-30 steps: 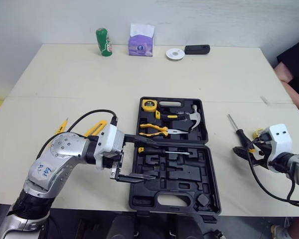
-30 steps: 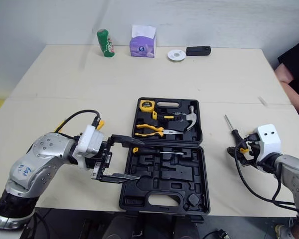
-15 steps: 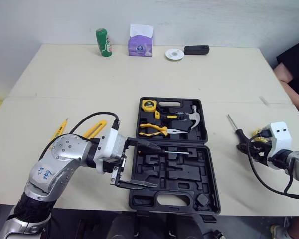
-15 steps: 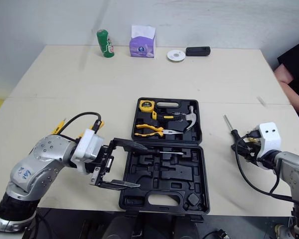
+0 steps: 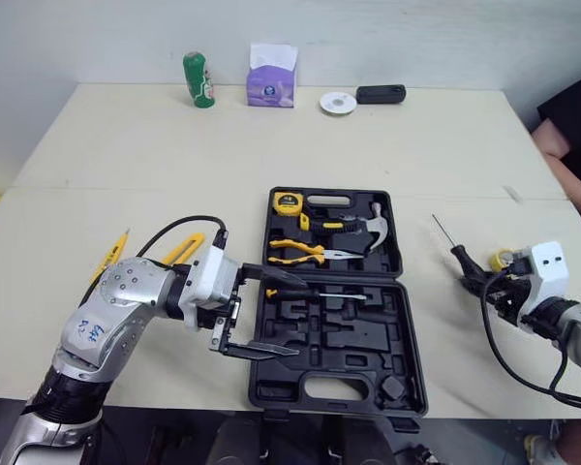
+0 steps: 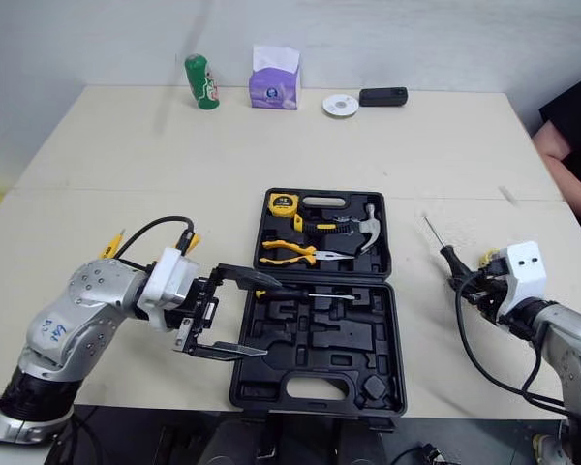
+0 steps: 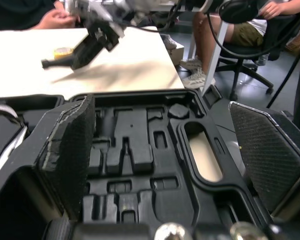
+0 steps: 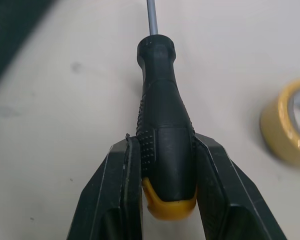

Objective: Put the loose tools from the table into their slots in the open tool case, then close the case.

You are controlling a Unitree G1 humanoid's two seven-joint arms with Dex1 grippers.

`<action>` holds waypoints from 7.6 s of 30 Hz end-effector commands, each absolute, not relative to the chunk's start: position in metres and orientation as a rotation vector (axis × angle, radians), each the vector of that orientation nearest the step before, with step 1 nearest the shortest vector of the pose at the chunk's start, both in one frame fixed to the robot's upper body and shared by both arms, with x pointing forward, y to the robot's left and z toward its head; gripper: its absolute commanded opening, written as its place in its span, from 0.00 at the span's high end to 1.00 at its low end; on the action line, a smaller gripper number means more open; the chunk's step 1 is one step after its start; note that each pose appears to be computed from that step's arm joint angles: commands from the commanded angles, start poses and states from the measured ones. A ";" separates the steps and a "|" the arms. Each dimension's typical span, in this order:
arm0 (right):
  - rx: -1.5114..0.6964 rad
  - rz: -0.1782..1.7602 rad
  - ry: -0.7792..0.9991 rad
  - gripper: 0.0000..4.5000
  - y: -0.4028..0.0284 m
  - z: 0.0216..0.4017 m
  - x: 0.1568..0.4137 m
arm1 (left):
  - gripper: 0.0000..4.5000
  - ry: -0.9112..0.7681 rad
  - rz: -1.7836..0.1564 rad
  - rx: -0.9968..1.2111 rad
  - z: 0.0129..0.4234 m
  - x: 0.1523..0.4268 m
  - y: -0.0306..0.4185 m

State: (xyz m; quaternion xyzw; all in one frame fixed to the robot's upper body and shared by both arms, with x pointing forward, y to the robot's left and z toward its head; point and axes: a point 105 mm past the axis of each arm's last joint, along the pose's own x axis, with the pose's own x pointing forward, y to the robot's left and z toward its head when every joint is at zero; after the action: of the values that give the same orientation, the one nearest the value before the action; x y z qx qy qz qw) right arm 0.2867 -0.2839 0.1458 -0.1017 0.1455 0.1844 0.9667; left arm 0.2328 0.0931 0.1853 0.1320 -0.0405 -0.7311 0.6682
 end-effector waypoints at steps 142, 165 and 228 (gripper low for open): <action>-0.520 1.242 0.391 0.99 -0.138 0.033 0.275 | 0.00 0.077 -1.414 0.461 0.151 0.259 0.159; -0.487 1.224 0.022 0.99 -0.138 0.115 0.279 | 0.00 0.035 -1.352 0.433 0.153 0.266 0.164; -0.454 0.197 -0.287 0.00 -0.369 0.175 0.233 | 0.00 0.017 -0.159 0.227 0.163 0.224 0.400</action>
State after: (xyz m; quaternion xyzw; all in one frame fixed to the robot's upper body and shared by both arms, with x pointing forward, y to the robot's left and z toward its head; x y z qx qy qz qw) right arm 0.2320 -0.3785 0.1608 -0.2255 -0.1163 0.0728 0.9645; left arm 0.2197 0.4126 0.1491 0.0996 0.0159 -0.0420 0.9940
